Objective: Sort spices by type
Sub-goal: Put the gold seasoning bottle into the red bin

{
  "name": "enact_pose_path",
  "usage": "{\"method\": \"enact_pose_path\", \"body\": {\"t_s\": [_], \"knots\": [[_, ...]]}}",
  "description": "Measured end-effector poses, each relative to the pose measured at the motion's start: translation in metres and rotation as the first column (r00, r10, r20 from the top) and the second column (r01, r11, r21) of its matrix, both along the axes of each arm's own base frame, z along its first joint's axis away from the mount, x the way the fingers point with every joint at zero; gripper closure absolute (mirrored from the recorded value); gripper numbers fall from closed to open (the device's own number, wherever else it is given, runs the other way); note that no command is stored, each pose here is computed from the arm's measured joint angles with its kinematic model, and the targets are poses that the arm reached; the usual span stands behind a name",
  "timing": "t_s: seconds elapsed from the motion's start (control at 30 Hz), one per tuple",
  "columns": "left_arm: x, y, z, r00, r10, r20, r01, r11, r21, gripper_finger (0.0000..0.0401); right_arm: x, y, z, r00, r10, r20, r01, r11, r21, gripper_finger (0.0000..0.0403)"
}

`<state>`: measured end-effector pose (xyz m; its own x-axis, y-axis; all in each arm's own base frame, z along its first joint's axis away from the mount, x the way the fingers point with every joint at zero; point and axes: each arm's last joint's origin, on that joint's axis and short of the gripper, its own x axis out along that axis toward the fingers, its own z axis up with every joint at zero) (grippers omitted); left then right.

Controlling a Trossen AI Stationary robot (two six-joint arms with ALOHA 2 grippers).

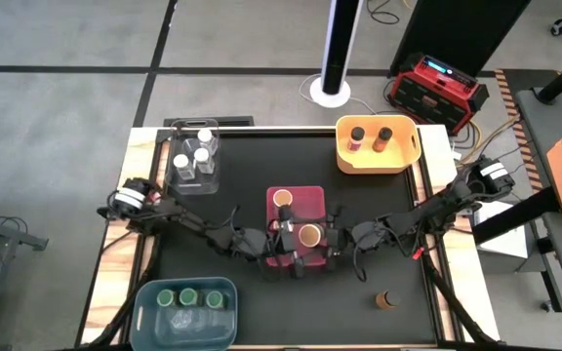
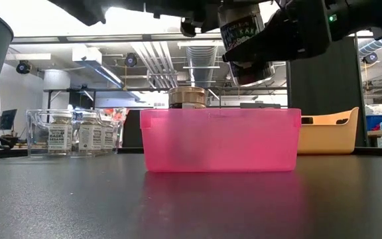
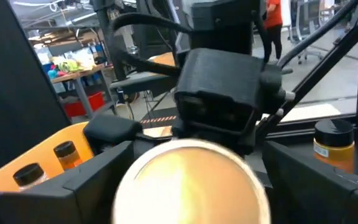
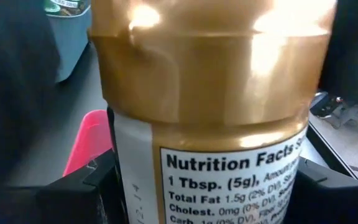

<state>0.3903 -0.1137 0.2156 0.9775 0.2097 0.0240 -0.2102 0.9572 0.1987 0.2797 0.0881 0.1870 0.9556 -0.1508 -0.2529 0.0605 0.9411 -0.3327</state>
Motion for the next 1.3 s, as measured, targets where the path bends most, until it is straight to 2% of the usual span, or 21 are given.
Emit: {"method": "enact_pose_path", "body": {"t_s": [0.17,0.37,0.73,0.77,0.9,0.97,1.07,1.17,1.3], "knots": [[0.013,-0.004,-0.001,0.999,0.004,-0.049,-0.002,0.999,0.048,0.0096,0.000,0.001,0.000,1.000,0.004,-0.002,-0.004,1.000,0.001,0.0140],[0.017,-0.005,0.002,0.998,0.007,-0.069,-0.004,0.999,0.048,0.0156,-0.002,0.003,0.002,0.999,0.036,0.002,-0.036,0.999,0.001,0.0140],[0.014,-0.004,0.006,0.999,0.009,-0.052,-0.007,0.999,0.037,0.0159,-0.002,0.003,0.004,0.999,0.037,0.016,-0.037,0.999,0.022,0.0139],[0.014,-0.004,0.008,0.999,0.008,-0.051,-0.006,0.999,0.036,0.0159,-0.002,0.003,0.005,0.999,0.034,0.023,-0.035,0.999,0.029,0.0129],[0.010,-0.002,0.016,0.998,0.039,-0.051,-0.037,0.998,0.043,0.0159,-0.003,0.001,0.009,0.999,-0.010,0.045,0.007,0.997,0.070,0.0045],[0.007,0.001,0.022,0.995,0.082,-0.063,-0.079,0.996,0.045,0.0159,-0.005,0.000,0.010,0.999,-0.037,0.028,0.035,0.997,0.072,0.0021],[0.002,0.007,0.030,0.989,0.109,-0.096,-0.107,0.994,0.026,0.0159,-0.013,-0.003,0.017,0.998,-0.058,0.006,0.057,0.993,0.101,0.0009],[-0.001,0.017,0.036,0.985,0.115,-0.126,-0.120,0.992,-0.033,0.0159,-0.022,-0.006,0.025,0.997,-0.073,-0.018,0.075,0.987,0.143,0.0007],[0.000,0.032,0.033,0.978,0.142,-0.156,-0.159,0.982,-0.103,0.0159,-0.036,-0.009,0.037,0.996,-0.084,-0.029,0.088,0.975,0.206,0.0005]]}}
